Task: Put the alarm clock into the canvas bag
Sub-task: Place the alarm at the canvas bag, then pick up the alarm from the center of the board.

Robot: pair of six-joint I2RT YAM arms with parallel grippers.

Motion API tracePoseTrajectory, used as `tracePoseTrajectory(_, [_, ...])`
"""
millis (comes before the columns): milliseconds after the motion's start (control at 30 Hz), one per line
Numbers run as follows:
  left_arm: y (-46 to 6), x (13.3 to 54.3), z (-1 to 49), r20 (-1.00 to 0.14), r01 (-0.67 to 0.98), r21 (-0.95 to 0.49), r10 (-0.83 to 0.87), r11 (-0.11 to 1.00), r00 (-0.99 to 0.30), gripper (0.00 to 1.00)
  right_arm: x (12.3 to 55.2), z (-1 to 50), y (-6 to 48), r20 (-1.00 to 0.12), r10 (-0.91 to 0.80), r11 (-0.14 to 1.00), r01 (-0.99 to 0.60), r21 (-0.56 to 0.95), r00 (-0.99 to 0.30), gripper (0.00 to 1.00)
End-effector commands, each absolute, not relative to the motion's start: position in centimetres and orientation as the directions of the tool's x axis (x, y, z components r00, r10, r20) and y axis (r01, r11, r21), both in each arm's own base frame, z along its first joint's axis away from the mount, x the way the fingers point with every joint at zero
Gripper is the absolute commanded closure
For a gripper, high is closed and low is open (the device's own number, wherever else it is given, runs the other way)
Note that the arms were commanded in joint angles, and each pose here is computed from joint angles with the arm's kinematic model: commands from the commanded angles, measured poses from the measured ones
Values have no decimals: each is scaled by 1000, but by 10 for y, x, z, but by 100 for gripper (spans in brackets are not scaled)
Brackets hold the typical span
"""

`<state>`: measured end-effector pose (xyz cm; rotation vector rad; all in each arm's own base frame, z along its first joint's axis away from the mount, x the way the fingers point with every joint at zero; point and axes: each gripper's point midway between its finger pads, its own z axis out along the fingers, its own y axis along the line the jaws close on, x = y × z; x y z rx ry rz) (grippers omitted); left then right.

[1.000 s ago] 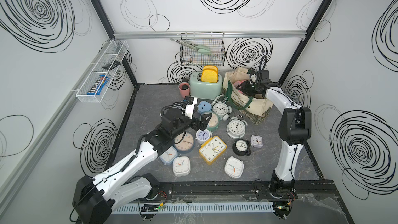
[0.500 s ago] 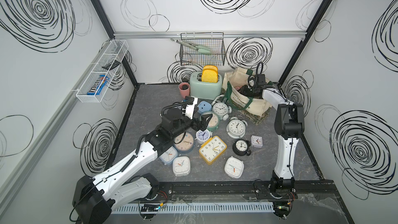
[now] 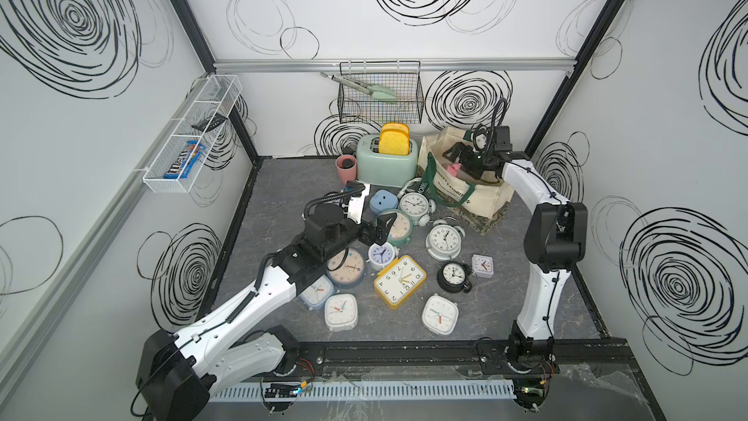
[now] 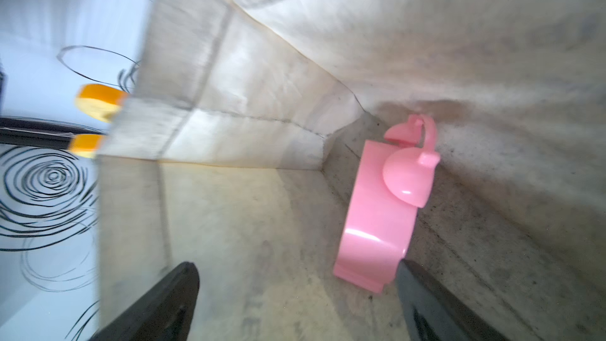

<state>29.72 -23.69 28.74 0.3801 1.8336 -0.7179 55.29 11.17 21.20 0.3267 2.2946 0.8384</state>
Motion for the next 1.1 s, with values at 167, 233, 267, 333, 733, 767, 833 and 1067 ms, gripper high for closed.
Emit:
tracePoseTrajectory(167, [-206, 298, 278, -895, 423, -321, -125, 847, -429, 4, 521, 302, 82, -670, 482, 790, -51, 611, -565, 3])
tracePoseTrajectory(233, [-193, 298, 263, -865, 356, -332, -131, 874, -484, 4, 512, 312, 77, -687, 483, 796, -54, 602, -543, 3])
tracePoseTrajectory(267, [-187, 298, 255, -848, 319, -334, -135, 887, -513, 4, 507, 317, 75, -699, 482, 802, -56, 595, -529, 3])
tracePoseTrajectory(333, [-168, 301, 234, -792, 207, -332, -154, 920, -590, 4, 495, 329, 72, -724, 480, 811, -64, 582, -496, 3])
tracePoseTrajectory(733, [-109, 378, 156, -553, -223, -336, -383, 915, -740, 4, 404, 368, 98, -823, 407, 843, -184, 506, -396, 3])
tracePoseTrajectory(767, [-107, 387, 152, -548, -241, -326, -390, 914, -739, 4, 396, 367, 108, -826, 390, 842, -206, 499, -407, 3])
tracePoseTrajectory(833, [-102, 407, 143, -540, -271, -304, -400, 913, -741, 4, 380, 361, 123, -832, 352, 843, -241, 481, -429, 3])
tracePoseTrajectory(1067, [-70, 456, 114, -505, -402, -249, -472, 881, -723, 4, 335, 341, 153, -826, 273, 811, -344, 474, -494, 3])
